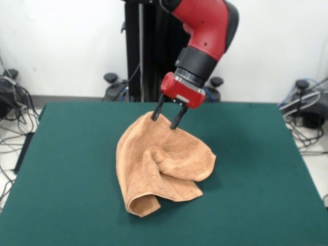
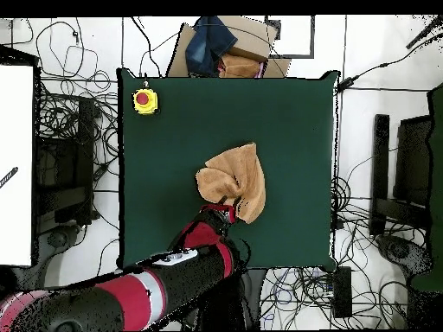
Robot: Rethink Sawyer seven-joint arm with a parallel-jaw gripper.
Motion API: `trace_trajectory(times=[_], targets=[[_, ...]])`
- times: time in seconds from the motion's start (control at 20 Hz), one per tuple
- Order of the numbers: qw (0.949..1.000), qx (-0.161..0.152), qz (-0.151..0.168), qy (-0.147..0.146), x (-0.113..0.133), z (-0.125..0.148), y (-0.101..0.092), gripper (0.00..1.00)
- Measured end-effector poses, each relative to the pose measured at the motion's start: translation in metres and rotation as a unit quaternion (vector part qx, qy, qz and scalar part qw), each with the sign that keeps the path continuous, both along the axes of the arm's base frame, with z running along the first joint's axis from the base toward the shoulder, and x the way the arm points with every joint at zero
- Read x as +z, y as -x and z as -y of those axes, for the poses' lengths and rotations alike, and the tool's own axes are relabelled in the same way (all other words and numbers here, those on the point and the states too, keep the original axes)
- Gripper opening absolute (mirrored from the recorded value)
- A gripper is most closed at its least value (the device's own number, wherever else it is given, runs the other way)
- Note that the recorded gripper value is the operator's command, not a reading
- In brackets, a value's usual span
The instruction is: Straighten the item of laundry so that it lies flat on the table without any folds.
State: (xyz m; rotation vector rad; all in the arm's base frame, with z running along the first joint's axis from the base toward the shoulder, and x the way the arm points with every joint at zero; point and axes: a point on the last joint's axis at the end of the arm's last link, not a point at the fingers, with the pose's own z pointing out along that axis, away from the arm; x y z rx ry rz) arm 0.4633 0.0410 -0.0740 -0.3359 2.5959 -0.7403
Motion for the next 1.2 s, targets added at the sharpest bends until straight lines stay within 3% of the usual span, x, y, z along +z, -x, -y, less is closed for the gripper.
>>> trace_trajectory(times=[0.45,1.2], targets=[[0.9999,-0.005,-0.003,0.009,0.016,0.015,0.006,1.00],[0.9996,-0.010,-0.020,0.018,0.016,0.014,0.028,1.00]])
